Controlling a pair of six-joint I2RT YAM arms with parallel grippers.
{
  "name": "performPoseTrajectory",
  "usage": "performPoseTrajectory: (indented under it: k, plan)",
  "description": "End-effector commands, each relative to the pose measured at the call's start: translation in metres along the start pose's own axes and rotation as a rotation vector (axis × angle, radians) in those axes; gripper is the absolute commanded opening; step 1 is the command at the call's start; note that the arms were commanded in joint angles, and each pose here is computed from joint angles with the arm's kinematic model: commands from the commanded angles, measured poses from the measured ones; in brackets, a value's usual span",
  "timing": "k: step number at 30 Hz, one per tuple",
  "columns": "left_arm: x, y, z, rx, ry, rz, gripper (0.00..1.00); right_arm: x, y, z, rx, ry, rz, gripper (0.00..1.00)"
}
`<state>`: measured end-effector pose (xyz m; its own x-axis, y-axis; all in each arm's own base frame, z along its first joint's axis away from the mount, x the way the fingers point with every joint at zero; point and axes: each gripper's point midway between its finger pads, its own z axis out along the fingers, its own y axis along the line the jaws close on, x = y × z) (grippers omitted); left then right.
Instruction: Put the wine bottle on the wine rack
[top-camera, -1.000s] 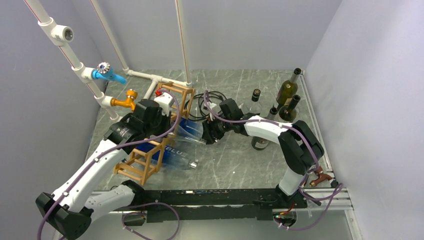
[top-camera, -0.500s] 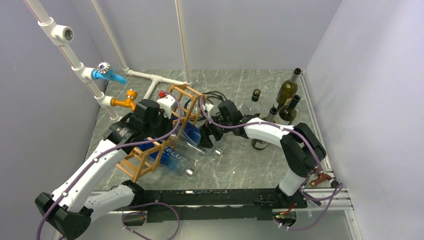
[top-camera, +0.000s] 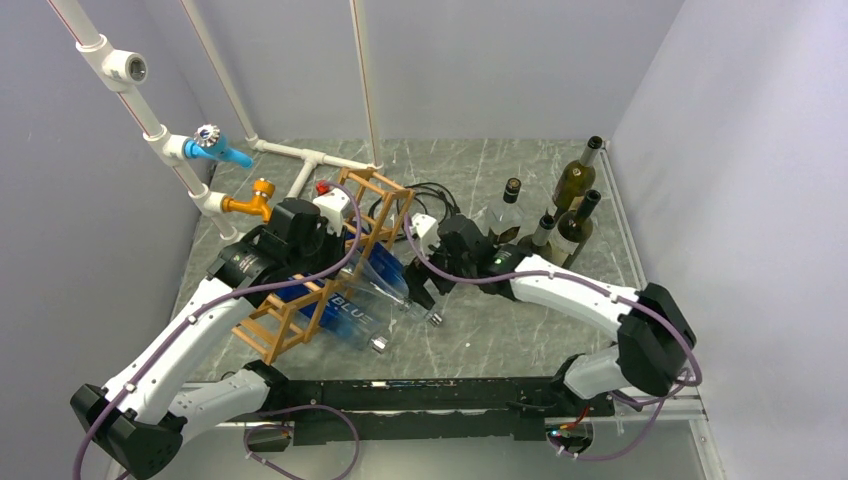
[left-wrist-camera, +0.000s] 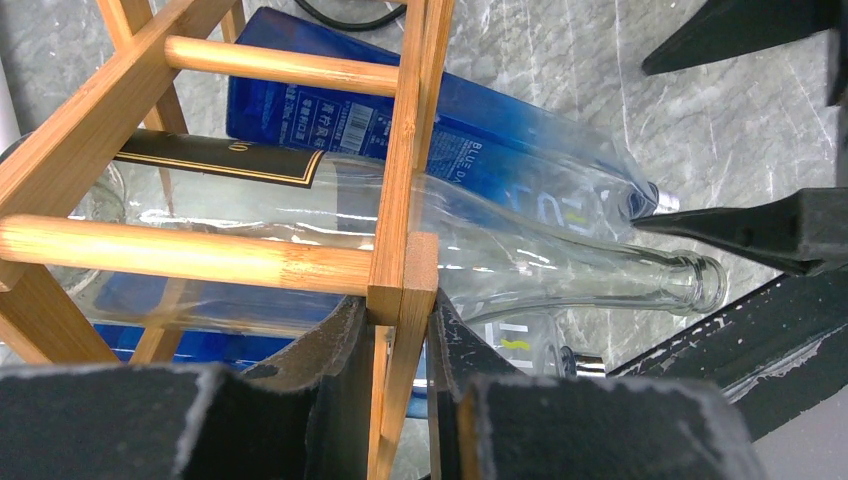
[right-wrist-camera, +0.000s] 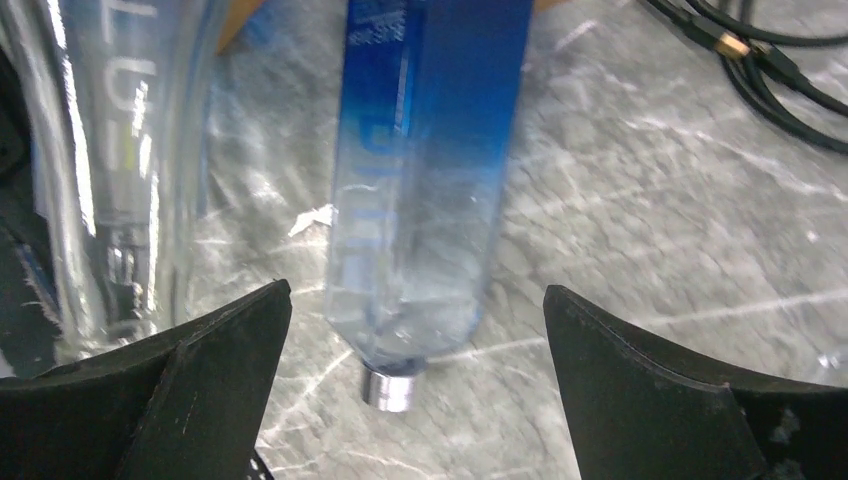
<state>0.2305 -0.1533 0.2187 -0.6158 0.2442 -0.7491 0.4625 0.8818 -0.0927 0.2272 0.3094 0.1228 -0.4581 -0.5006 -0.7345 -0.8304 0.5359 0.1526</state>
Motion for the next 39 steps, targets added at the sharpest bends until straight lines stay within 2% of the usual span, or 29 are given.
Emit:
performPoseTrajectory:
  k: [1,4,9,13,17,23,26,30,39]
  plan:
    - [-0.014,-0.007,-0.015,0.023,-0.042,-0.036,0.0,0.003,-0.016,-0.016,0.131,-0.052,-0.013,1.0]
    - [-0.015,-0.007,-0.017,0.026,-0.047,-0.031,0.0,0.014,-0.013,-0.02,0.127,-0.075,-0.021,0.99]
    - [-0.014,-0.005,-0.02,0.017,-0.054,-0.016,0.0,0.03,0.005,-0.023,0.073,-0.101,0.026,0.85]
    - [-0.013,-0.005,-0.019,0.022,-0.049,-0.015,0.0,0.036,0.037,-0.022,0.003,-0.164,0.045,0.88]
    - [-0.008,-0.005,-0.019,0.021,-0.04,-0.007,0.0,0.054,0.051,-0.013,0.046,-0.171,0.016,0.93]
    - [-0.004,-0.008,-0.019,0.051,-0.041,0.024,0.0,0.068,0.043,0.003,0.2,-0.176,-0.117,0.88]
    - [-0.004,-0.011,-0.018,0.069,-0.036,0.042,0.0,0.063,0.035,0.009,0.274,-0.226,-0.173,0.79]
    - [-0.003,-0.011,-0.018,0.07,-0.034,0.049,0.0,0.057,0.033,0.016,0.279,-0.29,-0.274,0.51]
    - [0.004,-0.017,-0.018,0.124,-0.01,0.116,0.0,0.041,0.012,0.006,0.284,-0.388,-0.324,0.39]
